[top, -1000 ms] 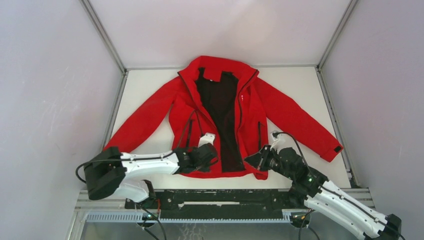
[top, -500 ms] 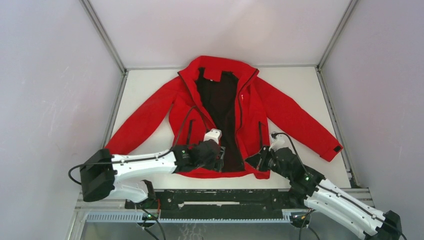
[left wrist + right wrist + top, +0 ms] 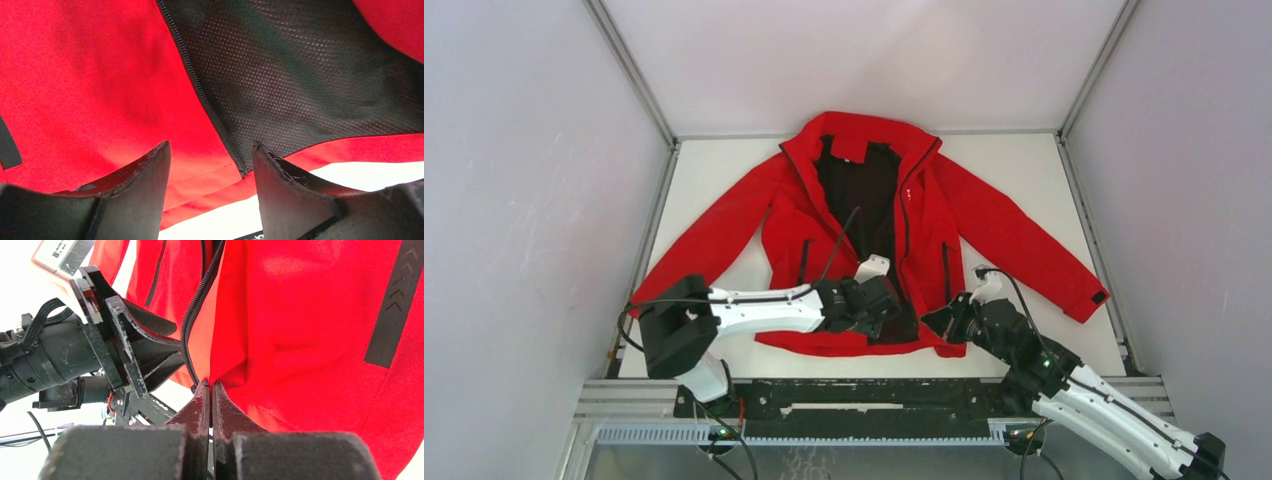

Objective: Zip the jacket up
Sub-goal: Adjust the jacket at the center of the board.

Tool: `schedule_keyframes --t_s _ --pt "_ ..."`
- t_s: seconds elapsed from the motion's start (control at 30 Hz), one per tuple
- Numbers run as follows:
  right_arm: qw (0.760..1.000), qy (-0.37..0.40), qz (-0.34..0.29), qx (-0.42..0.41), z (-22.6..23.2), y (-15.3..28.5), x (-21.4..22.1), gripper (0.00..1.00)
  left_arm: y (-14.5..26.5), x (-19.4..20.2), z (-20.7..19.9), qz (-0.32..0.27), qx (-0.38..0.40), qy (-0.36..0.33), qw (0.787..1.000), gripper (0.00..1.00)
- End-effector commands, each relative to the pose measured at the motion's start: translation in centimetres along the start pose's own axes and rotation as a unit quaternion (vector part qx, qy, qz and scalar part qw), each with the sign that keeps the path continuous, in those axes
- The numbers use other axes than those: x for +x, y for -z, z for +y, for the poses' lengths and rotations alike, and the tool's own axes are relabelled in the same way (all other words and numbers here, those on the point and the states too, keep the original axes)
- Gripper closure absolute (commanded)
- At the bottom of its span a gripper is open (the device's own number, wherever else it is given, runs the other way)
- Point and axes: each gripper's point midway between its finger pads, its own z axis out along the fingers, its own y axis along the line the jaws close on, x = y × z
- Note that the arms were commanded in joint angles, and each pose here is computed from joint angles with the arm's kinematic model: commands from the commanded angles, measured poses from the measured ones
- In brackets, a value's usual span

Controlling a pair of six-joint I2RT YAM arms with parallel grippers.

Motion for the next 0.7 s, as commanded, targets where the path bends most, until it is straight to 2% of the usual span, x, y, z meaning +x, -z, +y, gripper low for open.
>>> schedule_keyframes --t_s 0.0,0.4,0.57,0.67 --pt "1.000 0.006 -0.015 -0.003 -0.1 -0.1 -0.5 1.00 0.1 -1.8 -0.3 -0.020 -0.022 -0.012 1.000 0.37" --pt "1.000 0.005 -0.013 -0.013 0.1 0.2 -0.3 1.00 -1.4 -1.7 -0.4 -0.004 -0.051 -0.030 0.998 0.52" --pt "1.000 0.006 -0.013 -0.014 0.2 0.2 -0.4 1.00 -1.6 -1.8 -0.6 -0.004 -0.052 -0.033 0.998 0.65" --pt "1.000 0.006 -0.014 -0.015 0.3 0.2 -0.5 1.00 -1.5 -1.9 -0.6 -0.004 -0.050 -0.032 0.998 0.77"
